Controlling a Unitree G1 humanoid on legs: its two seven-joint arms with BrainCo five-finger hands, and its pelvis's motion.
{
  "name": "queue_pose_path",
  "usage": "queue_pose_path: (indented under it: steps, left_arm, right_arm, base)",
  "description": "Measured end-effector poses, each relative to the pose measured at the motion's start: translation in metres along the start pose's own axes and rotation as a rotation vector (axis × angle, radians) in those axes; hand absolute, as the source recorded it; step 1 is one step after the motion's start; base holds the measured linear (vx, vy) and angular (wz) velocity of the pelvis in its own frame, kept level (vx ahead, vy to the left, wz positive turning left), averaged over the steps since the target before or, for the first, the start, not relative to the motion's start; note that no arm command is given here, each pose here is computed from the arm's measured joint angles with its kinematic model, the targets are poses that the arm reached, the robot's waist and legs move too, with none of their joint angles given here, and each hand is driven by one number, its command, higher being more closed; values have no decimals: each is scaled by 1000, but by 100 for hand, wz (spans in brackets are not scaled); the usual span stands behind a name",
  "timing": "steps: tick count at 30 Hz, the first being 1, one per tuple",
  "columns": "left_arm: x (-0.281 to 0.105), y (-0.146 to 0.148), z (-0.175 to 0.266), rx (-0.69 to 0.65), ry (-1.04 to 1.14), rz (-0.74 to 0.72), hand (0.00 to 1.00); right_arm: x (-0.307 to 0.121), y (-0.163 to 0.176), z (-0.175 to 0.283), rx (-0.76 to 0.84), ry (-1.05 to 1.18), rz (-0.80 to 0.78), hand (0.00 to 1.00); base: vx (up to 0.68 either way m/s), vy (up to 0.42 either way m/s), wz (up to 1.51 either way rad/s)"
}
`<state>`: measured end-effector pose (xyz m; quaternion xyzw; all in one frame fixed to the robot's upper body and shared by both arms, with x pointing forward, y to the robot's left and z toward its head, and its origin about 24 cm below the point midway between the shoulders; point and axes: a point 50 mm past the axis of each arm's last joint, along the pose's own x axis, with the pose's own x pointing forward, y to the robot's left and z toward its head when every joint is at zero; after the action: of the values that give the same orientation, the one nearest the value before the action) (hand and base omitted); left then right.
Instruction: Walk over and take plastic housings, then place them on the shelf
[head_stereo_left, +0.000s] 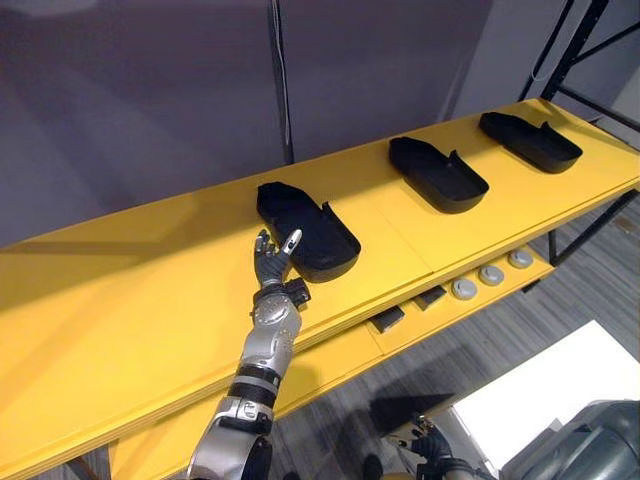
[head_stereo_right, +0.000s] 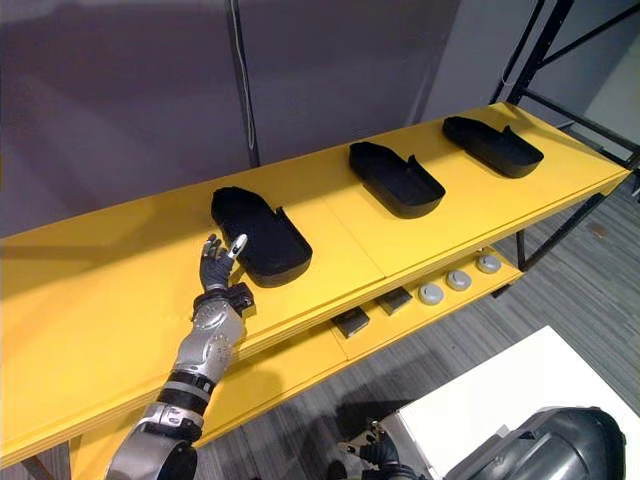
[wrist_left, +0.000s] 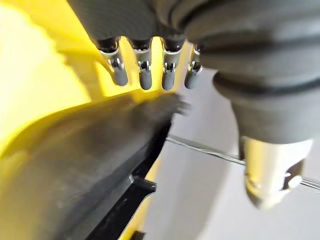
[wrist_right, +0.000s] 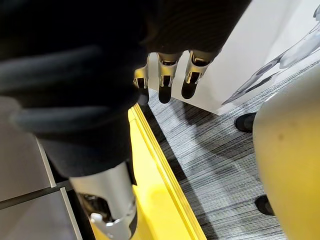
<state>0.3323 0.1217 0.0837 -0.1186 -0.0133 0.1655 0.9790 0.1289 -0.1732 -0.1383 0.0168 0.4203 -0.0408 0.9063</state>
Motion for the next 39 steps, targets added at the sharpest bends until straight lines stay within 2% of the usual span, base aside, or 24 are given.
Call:
queue_pose_path:
  steps: [3,8,9,13,16,21,27,31,39]
  left_arm:
    - [-6,4,12,31,-85,15,0]
    - [-23,-1,30,2,-196,-8,0]
    - [-30,-3,33,-1,-218,-32,100]
    - [-46,-21,32,3,-239,-192,100]
    - [-58,-29,27,56,-259,-323,100]
    - [-76,-37,6,182,-215,-548,100]
    - [-88,-49,-28,322,-128,-723,100]
    - [-87,-55,-53,474,-69,-778,100]
    - [-66,-54,-62,589,-38,-725,100]
  right_arm:
    - [-1,-1,-2,1,4,-6,0]
    - [-3,-2,-5,2,6,-12,0]
    - [-3,-2,-5,3,7,-12,0]
    - [-5,-4,-9,18,15,-15,0]
    - [-5,-3,-9,21,15,-8,0]
    - [-5,-3,-10,24,20,-1,0]
    - [-4,-2,-10,22,23,4,0]
    - [-3,-1,-8,12,18,12,0]
    - [0,1,-3,8,9,17,0]
  base:
    - [-49,1,0]
    - [-15,2,3]
    - [0,0,0]
    - [-1,0,1]
    - [0,1,-1]
    - [0,0,-2]
    - [-12,0,-1]
    - [0,0,-2]
    - [-2,-2,-5]
